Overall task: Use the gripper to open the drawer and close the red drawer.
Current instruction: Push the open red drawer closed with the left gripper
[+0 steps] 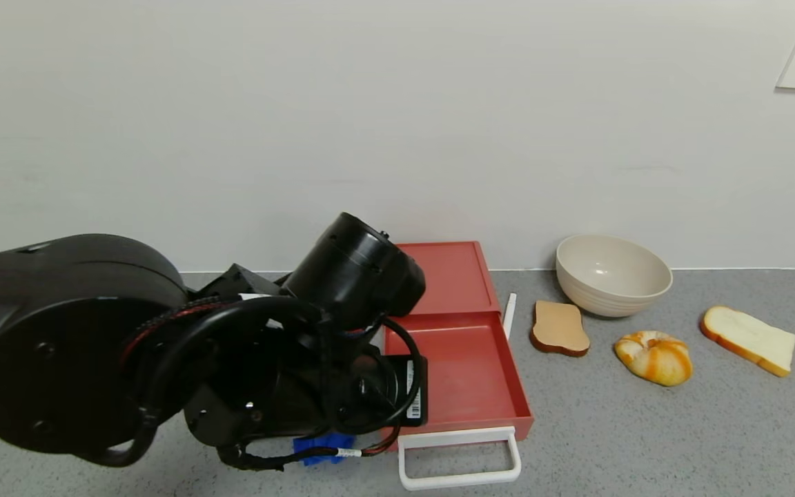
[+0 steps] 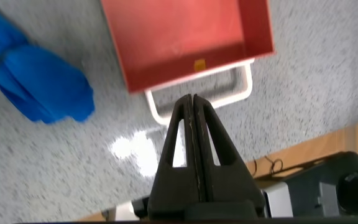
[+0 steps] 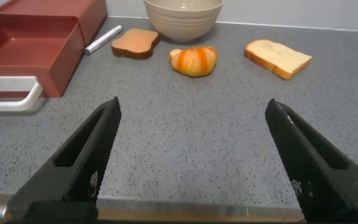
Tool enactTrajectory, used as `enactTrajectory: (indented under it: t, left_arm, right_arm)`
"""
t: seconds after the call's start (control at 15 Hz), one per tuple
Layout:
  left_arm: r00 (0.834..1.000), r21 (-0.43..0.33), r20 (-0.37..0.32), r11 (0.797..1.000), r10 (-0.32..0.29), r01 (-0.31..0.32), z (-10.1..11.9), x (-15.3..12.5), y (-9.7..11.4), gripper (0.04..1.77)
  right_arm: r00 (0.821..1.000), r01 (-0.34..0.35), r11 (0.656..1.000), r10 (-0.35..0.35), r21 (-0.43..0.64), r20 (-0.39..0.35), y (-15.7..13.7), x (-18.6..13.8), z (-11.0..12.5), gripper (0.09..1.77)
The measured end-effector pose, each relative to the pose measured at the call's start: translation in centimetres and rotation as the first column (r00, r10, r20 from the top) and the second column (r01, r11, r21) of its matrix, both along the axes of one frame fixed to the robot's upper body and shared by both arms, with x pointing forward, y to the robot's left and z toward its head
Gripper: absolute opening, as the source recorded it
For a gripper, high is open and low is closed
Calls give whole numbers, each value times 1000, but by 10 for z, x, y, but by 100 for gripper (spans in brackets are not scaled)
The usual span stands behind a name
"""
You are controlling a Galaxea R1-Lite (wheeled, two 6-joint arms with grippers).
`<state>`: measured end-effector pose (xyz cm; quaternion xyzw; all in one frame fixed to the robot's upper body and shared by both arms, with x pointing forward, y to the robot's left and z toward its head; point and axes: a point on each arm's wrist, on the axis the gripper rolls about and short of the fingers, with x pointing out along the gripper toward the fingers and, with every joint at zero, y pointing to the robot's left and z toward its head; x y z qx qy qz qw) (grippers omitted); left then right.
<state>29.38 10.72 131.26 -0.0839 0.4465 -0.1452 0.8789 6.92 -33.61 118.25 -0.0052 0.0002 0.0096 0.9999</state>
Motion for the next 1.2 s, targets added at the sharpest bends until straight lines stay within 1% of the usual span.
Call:
enactTrajectory:
  t: [0.13,0.2,0.53,0.67,0.8,0.93,1.2]
  left_arm:
    - [999,3,-49,1000,18,-18,-6,-3,-10,11]
    - [998,5,-62,1000,21,-21,-9,-3,-15,11]
    - [991,65,-131,998,15,-7,-38,-2,-39,11]
    - [986,92,-165,996,29,-14,-47,-2,-46,11]
    - [981,113,-189,993,44,-23,-56,0,-53,11]
    - [977,117,-203,992,63,-39,-63,4,-59,11]
    - [970,138,-226,989,85,-55,-76,8,-65,11]
  right_arm:
    - [1000,0,1000,0,0,0,0,0,0,171]
    - [1000,0,1000,0,0,0,0,0,0,171]
    - [1000,0,1000,0,0,0,0,0,0,171]
    - [1000,0,1000,0,0,0,0,0,0,171]
    - [1000,0,1000,0,0,0,0,0,0,171]
    - [1000,0,1000,0,0,0,0,0,0,171]
    - [1000,0,1000,0,0,0,0,0,0,171]
